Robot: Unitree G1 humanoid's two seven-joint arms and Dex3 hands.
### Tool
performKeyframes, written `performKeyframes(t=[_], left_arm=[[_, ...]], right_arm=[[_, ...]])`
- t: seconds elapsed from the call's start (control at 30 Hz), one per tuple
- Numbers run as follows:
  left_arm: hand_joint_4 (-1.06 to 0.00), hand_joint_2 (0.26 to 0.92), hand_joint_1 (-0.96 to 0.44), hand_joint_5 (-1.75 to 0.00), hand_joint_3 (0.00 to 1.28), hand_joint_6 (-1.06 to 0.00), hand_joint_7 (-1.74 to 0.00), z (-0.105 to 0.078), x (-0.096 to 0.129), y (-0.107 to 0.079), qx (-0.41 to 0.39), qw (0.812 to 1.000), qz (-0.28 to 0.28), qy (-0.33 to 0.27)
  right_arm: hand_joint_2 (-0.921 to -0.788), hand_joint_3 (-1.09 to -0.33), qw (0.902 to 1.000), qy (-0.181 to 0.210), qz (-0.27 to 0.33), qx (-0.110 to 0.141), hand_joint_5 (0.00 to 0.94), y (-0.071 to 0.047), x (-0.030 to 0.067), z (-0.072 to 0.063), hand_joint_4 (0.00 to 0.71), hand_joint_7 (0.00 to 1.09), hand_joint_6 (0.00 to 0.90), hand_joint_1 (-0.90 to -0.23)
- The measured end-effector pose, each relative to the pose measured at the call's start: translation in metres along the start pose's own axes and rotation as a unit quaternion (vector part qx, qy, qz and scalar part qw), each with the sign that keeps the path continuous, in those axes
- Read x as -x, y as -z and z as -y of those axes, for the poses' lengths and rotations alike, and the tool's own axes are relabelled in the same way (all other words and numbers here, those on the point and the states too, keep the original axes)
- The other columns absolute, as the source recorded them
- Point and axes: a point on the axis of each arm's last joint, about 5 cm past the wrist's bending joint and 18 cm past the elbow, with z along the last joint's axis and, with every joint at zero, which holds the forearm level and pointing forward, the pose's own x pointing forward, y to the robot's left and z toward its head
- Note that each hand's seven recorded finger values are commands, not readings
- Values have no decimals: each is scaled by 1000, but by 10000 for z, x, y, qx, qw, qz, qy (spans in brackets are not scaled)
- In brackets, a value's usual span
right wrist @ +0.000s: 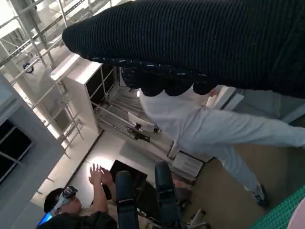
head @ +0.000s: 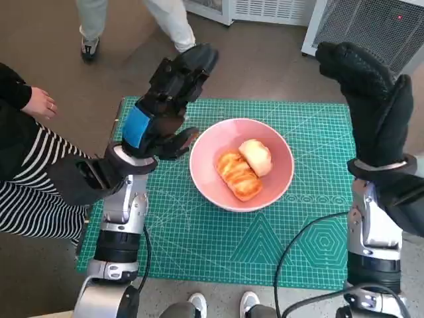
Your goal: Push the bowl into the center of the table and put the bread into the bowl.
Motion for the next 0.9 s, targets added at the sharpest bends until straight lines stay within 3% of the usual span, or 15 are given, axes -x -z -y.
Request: performKeyframes(t=[0.9], left_arm=[[1, 921, -690, -181, 368, 1, -470, 39, 0, 12, -23, 9998, 167, -142]], right_arm=[[-921, -665, 9999, -112, 2, 74, 0, 41, 8, -64, 153, 472, 26, -696]])
